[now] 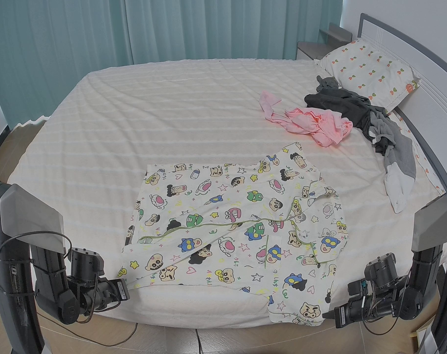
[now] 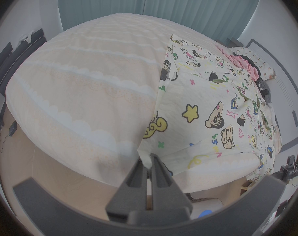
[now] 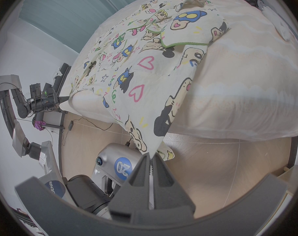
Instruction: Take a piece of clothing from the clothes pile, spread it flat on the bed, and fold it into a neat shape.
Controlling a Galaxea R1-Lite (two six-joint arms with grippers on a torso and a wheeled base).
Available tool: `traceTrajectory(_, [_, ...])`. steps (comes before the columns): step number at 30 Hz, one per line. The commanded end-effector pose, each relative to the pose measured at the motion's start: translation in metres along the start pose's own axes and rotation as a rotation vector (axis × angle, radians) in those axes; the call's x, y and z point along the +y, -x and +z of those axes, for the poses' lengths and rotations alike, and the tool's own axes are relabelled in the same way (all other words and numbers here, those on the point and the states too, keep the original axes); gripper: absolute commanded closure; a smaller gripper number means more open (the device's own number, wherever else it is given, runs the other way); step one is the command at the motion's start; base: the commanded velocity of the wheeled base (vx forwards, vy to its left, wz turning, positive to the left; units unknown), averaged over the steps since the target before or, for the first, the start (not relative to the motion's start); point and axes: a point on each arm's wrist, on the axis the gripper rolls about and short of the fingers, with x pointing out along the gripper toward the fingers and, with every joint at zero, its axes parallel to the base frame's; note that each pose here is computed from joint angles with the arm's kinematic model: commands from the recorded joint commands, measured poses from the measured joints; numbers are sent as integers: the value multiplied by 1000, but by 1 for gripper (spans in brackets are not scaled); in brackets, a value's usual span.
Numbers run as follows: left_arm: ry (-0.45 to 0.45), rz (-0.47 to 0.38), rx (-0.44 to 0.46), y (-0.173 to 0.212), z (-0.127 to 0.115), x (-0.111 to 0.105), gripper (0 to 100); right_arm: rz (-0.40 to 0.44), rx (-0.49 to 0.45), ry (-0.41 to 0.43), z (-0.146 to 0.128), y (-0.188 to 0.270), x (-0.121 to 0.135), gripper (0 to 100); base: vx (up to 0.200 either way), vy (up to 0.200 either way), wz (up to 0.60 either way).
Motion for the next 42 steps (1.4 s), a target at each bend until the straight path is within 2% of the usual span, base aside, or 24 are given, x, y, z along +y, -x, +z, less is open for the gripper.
traceTrajectory(1, [1,-1,-2,0,0,0,100,-2,5,-3,0,-1,-1,100,0,0,0])
traceTrajectory(2, [4,-4,-3,0,0,0,100,-3,6,-2,-1,-1,-1,100,0,0,0])
traceTrajectory(3, [8,-5,-6,0,1,0,0,-4,9,-1,-1,-1,-1,100,0,0,0])
traceTrajectory(4, [11,-7,-8,0,1,0,0,-4,9,-1,-1,-1,-1,100,0,0,0])
traceTrajectory(5, [13,-10,-10,1,2,-1,0,-3,6,0,-1,-1,-1,0,0,0,0])
traceTrajectory(8, [59,-21,-30,8,6,0,0,-10,-12,1,0,3,-1,0,0,0,0])
traceTrajectory(12, [120,-81,-43,21,12,2,0,-16,-69,8,4,16,-1,0,0,0,0])
traceTrajectory(13, [157,-170,-49,39,18,4,0,-21,-133,16,11,29,0,0,0,0,0])
traceTrajectory(15, [201,-230,-67,51,23,5,0,-25,-194,19,17,40,0,0,0,0,0])
traceTrajectory(18, [298,-263,-131,61,36,6,0,-34,-270,17,25,52,-1,0,0,0,0])
traceTrajectory(21, [359,-303,-163,70,43,4,0,-35,-296,20,27,56,-1,0,0,0,0])
traceTrajectory(26, [380,-383,-156,76,48,1,0,-43,-339,28,31,64,0,0,80,0,0])
traceTrajectory(28, [389,-414,-171,73,56,-2,0,-52,-363,33,33,67,2,0,200,0,0])
traceTrajectory(34, [374,-455,-243,61,83,-11,0,-48,-399,46,36,74,5,0,200,0,0])
traceTrajectory(42, [360,-464,-273,34,110,-20,0,-44,-392,47,35,72,5,0,200,0,0])
